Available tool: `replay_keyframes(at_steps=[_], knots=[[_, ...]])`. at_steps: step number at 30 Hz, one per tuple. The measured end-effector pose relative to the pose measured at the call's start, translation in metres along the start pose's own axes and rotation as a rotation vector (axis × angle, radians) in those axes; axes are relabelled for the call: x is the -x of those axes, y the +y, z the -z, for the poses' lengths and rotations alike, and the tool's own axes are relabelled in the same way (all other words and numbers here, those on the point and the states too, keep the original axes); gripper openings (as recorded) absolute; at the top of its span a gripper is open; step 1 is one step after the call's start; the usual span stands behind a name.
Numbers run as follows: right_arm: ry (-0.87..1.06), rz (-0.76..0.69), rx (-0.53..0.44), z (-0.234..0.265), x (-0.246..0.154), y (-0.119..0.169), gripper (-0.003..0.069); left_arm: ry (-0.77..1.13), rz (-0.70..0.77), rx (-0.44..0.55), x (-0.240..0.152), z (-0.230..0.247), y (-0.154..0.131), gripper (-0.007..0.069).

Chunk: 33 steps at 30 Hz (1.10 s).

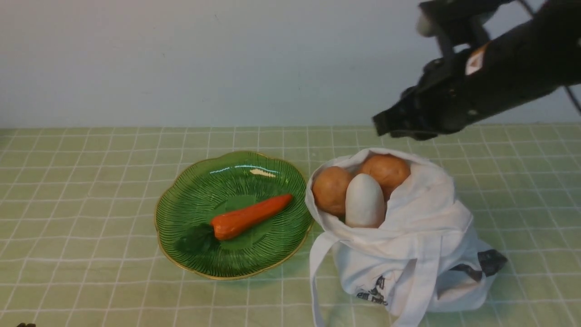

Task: Take vegetables from bag on green coffee tablecloth place on plate.
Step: 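Reach into the cloth bag and grasp a vegetable inside it with the right gripper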

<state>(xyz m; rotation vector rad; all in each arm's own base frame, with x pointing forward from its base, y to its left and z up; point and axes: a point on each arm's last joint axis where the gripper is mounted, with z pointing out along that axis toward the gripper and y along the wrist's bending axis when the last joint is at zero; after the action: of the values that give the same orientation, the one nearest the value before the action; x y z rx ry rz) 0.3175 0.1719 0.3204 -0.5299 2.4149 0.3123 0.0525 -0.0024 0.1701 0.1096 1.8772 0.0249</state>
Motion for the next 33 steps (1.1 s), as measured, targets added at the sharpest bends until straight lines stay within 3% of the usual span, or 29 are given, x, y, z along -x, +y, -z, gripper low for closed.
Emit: replay_keyframes(at_steps=[6,16,20,27,33], knots=[[0.099,0.004,-0.008,-0.042,-0.001,0.012,0.0110,0.000,0.000,0.000,0.000,0.000,0.000,-0.0005],[0.250,-0.013,-0.022,-0.054,-0.011,0.010,0.0499,0.000,0.000,0.000,0.000,0.000,0.000,-0.0005],[0.271,-0.024,-0.008,-0.054,-0.013,0.013,0.0577,0.000,0.000,0.000,0.000,0.000,0.000,-0.0005],[0.302,-0.004,0.016,-0.070,-0.018,0.023,0.0583,0.000,0.000,0.000,0.000,0.000,0.000,-0.0005],[0.317,0.016,-0.049,-0.078,-0.021,0.017,0.0456,0.000,0.000,0.000,0.000,0.000,0.000,-0.0005]])
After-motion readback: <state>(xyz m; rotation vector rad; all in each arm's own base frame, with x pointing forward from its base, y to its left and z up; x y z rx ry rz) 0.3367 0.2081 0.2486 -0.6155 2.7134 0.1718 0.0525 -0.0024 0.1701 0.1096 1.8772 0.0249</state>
